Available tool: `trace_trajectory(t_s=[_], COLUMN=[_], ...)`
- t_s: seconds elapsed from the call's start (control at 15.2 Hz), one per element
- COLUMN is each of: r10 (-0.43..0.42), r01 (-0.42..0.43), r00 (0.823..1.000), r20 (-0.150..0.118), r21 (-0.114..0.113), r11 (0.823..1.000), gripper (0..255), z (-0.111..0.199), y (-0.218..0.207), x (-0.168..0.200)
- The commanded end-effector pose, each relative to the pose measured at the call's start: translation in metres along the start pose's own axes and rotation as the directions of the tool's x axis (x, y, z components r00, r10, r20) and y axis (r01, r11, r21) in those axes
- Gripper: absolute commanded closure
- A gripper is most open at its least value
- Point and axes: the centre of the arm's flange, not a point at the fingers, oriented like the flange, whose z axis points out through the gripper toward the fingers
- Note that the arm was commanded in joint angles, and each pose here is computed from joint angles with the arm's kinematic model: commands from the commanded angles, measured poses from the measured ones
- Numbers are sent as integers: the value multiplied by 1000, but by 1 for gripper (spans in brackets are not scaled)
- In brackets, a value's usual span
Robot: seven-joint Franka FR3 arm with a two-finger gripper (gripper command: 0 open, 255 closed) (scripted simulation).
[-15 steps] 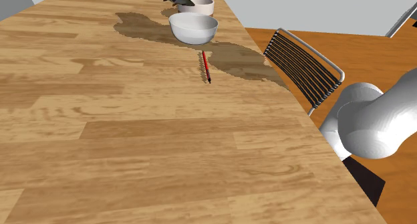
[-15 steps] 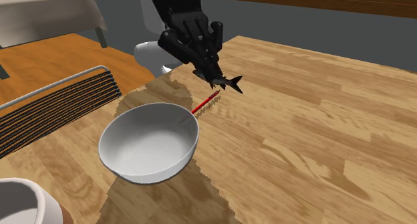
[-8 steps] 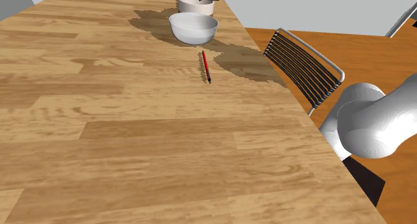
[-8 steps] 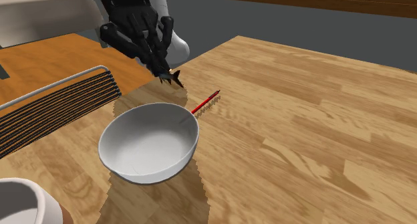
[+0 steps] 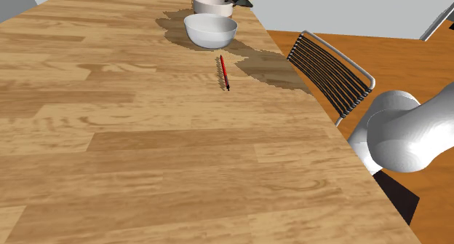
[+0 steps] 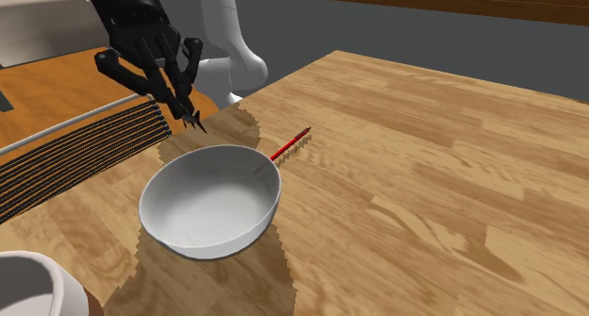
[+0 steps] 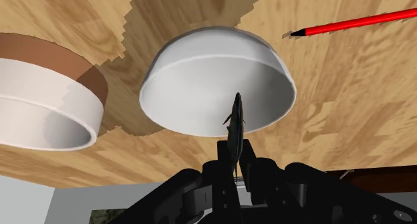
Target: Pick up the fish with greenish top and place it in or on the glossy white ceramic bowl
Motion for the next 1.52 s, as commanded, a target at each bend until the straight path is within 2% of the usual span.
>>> trace_trajectory(t_s=[0.0,0.59,1.12,1.19,1.45], r10=[0,0,0,0,0], r01=[0,0,0,0,0], r00=[1000,1000,1000,1000,1000], r20=[0,0,0,0,0], r21=[0,0,0,0,0], r11=[1000,1000,1000,1000,1000], gripper=[255,255,255,0,0], z=[7,41,41,41,41], y=[0,-2,-2,-2,-2], x=[-8,-42,-42,-42,-42])
